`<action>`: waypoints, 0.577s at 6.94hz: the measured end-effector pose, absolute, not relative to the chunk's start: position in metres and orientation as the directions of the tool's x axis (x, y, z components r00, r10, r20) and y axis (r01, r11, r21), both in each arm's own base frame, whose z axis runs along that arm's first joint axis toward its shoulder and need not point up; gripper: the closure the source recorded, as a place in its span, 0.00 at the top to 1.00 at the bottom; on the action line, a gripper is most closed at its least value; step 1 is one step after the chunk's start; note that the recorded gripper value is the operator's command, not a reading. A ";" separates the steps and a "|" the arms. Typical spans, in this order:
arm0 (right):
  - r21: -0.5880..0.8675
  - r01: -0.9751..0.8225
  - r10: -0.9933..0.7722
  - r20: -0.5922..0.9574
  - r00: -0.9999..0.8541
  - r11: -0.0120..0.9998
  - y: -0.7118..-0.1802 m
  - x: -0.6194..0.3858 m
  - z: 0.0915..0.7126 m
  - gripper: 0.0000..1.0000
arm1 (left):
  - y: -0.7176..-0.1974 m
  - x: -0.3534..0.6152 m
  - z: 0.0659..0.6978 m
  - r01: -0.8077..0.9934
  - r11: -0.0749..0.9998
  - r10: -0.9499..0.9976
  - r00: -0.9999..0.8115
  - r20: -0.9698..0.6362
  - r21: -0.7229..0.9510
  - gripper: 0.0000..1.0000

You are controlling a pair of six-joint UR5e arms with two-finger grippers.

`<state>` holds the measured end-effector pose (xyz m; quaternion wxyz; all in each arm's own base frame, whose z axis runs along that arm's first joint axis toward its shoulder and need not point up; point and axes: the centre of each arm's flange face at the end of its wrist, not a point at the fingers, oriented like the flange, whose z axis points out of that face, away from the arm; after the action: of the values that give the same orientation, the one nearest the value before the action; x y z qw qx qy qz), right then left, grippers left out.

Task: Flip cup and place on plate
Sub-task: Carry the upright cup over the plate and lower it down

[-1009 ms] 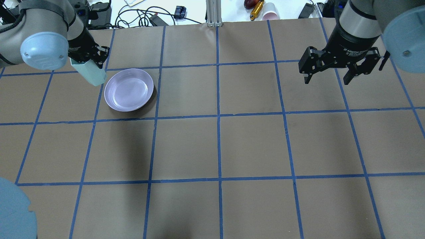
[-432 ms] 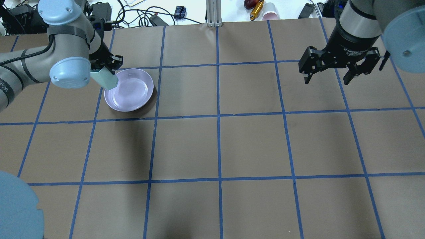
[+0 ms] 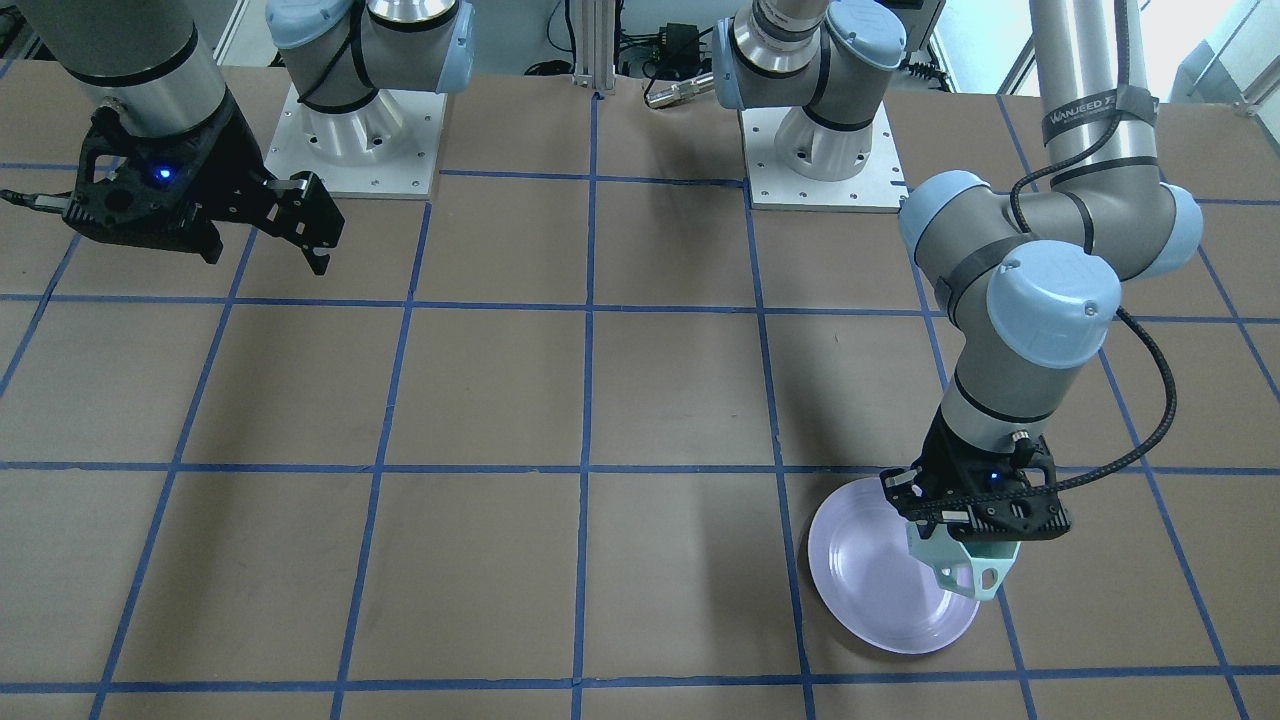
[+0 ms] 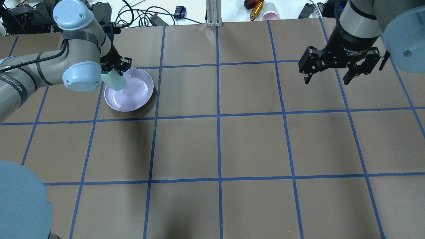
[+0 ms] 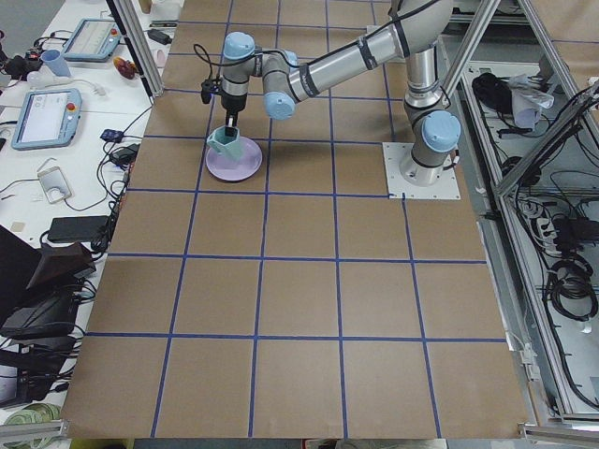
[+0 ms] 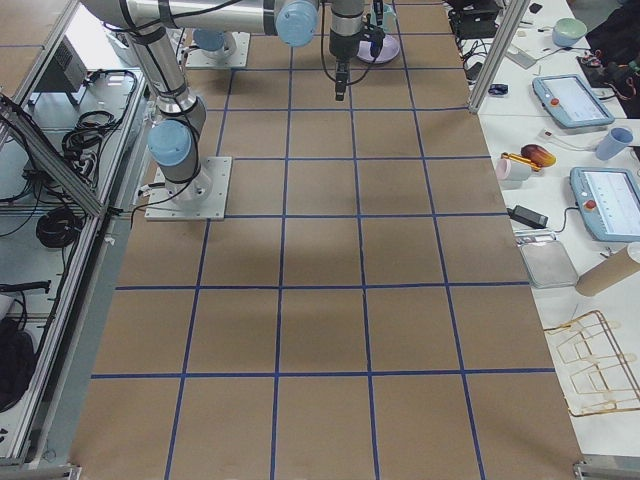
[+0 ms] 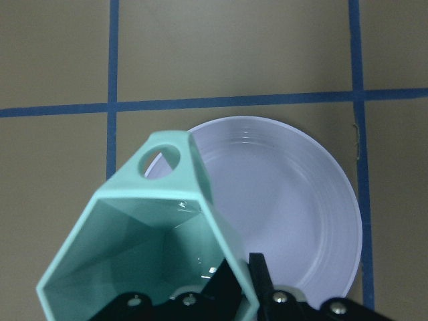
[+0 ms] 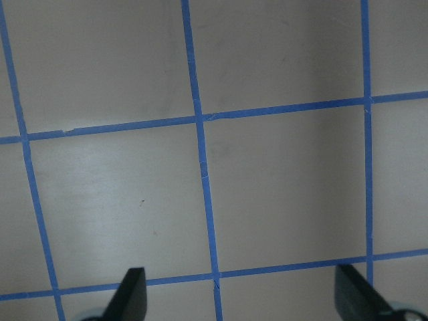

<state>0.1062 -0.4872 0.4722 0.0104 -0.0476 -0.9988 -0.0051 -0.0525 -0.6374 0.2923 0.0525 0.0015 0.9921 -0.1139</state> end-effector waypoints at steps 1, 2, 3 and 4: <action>0.009 0.095 0.095 0.022 -0.995 0.995 -0.487 0.106 0.472 1.00 | -0.642 -0.053 0.282 0.011 0.973 -0.013 -0.995 -0.102 -0.230 0.00; 0.009 0.095 0.095 0.022 -0.995 0.995 -0.487 0.106 0.472 1.00 | -0.645 -0.054 0.273 0.011 0.974 -0.012 -0.995 -0.097 -0.228 0.00; 0.009 0.095 0.095 0.022 -0.995 0.995 -0.487 0.106 0.472 1.00 | -0.647 -0.056 0.266 0.011 0.975 -0.009 -0.996 -0.087 -0.222 0.00; 0.009 0.095 0.095 0.022 -0.995 0.995 -0.487 0.106 0.472 1.00 | -0.648 -0.058 0.261 0.011 0.976 -0.006 -0.997 -0.078 -0.217 0.00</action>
<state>0.1061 -0.4872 0.4722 0.0107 -0.0476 -0.9988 -0.0051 -0.0583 -0.6482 0.2613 0.0389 0.0015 0.9933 -0.1092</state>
